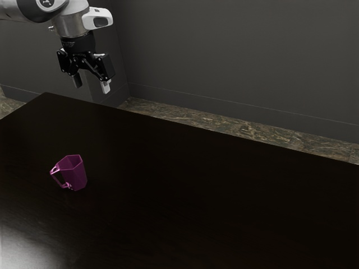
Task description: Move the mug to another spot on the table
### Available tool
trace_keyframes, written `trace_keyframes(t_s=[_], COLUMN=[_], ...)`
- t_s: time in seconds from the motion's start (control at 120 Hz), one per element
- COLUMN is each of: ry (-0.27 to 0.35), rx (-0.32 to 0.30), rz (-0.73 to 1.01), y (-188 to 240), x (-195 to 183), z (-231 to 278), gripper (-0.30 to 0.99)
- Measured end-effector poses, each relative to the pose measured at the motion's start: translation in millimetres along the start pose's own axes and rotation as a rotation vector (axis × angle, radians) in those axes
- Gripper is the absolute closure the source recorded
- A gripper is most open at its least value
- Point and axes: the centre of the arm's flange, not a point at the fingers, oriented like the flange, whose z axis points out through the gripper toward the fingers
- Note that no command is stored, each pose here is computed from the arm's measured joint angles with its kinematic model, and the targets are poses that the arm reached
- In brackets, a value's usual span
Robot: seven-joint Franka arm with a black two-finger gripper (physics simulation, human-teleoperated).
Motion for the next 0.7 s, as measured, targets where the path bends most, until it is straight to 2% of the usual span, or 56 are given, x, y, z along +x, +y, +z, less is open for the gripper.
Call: trace_keyframes(t_s=[0.383,0.533,0.7], ry=[-0.015,-0.076,-0.062], rx=[0.011,0.009,-0.018], rz=[0.03,0.12,0.27], y=[-3,-9,-23], x=[-6,-21,-56], z=[-4,31,74], gripper=[0.0,0.01,0.01])
